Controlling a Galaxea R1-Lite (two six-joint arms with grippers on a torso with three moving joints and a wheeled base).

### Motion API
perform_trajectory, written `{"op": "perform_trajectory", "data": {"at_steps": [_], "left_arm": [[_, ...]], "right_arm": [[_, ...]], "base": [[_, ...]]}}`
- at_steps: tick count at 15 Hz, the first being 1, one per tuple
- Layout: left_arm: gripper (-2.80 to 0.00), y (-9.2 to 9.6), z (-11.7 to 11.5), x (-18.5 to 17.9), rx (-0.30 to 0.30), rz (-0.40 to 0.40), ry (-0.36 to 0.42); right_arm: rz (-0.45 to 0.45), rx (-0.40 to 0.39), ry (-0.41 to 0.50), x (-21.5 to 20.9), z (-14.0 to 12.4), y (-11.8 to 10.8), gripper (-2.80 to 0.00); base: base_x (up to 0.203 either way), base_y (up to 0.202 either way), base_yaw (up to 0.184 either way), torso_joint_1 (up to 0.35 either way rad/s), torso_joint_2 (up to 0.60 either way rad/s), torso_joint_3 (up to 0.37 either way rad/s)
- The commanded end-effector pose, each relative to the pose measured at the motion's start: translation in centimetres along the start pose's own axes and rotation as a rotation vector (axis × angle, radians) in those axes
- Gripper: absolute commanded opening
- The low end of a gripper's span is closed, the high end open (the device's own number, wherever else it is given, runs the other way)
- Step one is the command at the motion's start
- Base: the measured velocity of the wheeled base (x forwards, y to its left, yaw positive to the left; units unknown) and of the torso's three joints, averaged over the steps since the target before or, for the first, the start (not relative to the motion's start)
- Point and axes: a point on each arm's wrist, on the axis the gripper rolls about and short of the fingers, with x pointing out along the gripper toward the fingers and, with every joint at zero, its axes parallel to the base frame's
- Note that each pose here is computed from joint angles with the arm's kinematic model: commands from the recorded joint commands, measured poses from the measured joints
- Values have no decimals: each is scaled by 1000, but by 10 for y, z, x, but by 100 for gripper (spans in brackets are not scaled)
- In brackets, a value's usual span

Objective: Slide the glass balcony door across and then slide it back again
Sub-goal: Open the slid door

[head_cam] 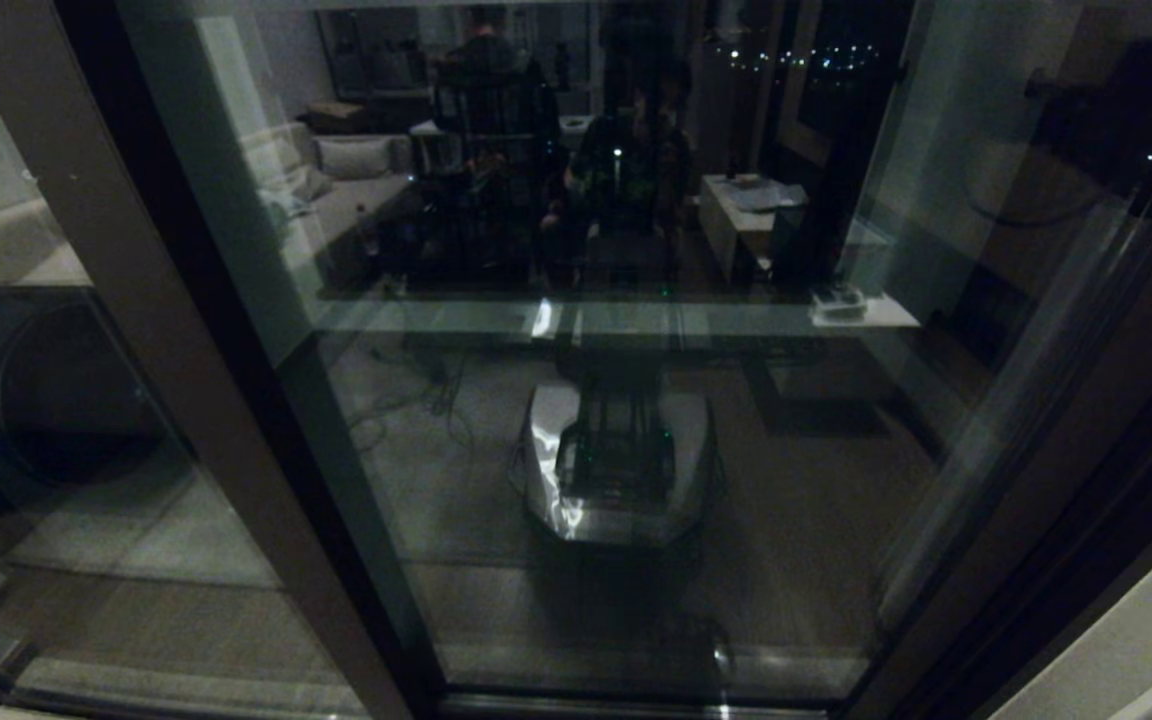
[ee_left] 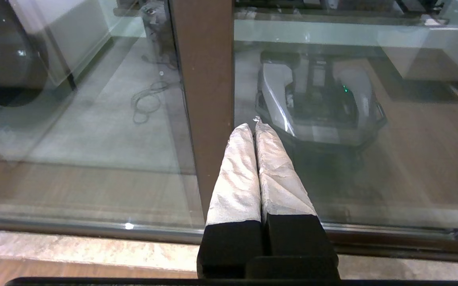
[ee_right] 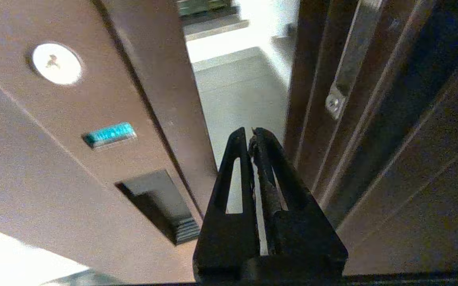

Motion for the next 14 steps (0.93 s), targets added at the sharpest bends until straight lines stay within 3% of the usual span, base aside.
{"op": "perform_trajectory", "data": {"at_steps": [1,14], "left_arm": [[-280,0,0,0,0,0,1],[-280,0,0,0,0,0,1]], "right_arm": [[65,31,11,3,-3,4,-280],[119,45,25,0,-5,17,-280]], "base": [[0,0,0,0,0,0],[0,0,0,0,0,0]]}}
